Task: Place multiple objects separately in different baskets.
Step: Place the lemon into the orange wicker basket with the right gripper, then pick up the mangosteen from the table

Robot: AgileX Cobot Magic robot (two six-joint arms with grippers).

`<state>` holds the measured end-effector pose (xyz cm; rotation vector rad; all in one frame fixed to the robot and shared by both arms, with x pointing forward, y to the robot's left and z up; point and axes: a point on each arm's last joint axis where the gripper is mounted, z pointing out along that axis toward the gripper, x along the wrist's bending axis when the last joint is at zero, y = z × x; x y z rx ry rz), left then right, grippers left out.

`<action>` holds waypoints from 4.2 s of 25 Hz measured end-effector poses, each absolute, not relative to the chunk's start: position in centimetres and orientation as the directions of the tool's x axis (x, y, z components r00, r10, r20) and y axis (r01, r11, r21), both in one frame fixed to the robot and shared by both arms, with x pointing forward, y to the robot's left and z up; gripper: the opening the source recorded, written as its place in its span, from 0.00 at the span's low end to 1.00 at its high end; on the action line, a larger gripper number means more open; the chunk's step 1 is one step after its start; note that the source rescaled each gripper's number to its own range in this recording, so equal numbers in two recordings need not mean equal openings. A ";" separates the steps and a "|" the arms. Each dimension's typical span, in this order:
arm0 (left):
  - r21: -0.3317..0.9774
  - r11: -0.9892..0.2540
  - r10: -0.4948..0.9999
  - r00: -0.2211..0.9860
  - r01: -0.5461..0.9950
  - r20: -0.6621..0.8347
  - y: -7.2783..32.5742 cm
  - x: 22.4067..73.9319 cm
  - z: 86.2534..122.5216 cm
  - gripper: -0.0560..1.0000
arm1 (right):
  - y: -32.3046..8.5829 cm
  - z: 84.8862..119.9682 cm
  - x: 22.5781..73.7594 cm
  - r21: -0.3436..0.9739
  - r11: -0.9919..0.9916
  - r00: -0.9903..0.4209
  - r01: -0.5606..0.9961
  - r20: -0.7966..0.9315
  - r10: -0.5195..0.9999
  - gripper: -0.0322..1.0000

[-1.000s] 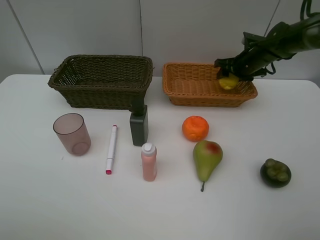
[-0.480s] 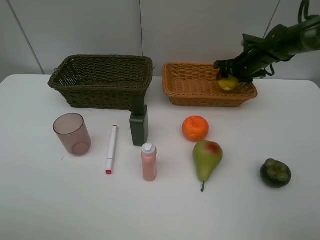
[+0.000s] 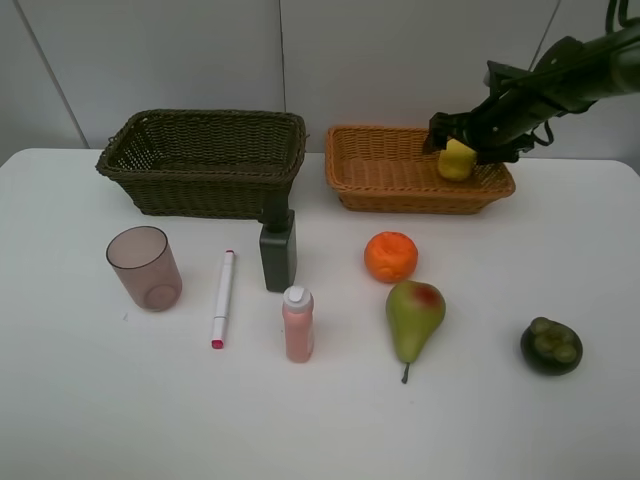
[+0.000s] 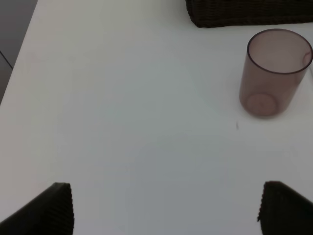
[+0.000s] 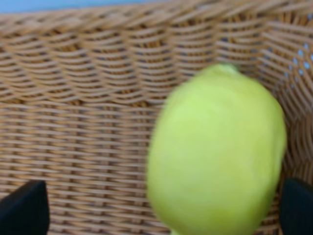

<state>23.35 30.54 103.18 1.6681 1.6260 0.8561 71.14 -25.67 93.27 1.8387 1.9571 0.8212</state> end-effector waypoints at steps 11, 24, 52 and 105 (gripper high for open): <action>0.817 -0.022 1.000 0.019 0.577 0.013 30.5 23.4 103.2 1.00 | -25.8 100.9 68.0 0.591 0.141 -0.221 0.794 0.065 0.973 1.00; 0.817 -0.022 1.000 0.019 0.577 0.013 30.5 23.4 103.2 1.00 | -26.9 109.0 60.9 0.422 0.350 -0.360 0.836 -0.059 0.931 1.00; 0.817 -0.022 1.000 0.019 0.577 0.013 30.5 23.4 103.2 1.00 | -28.4 97.9 46.6 0.212 0.438 -0.430 0.874 -0.084 0.899 1.00; 0.817 -0.022 1.000 0.019 0.577 0.013 30.5 23.4 103.2 1.00 | -28.6 91.6 45.2 0.061 0.030 -0.030 0.998 -0.006 1.000 1.00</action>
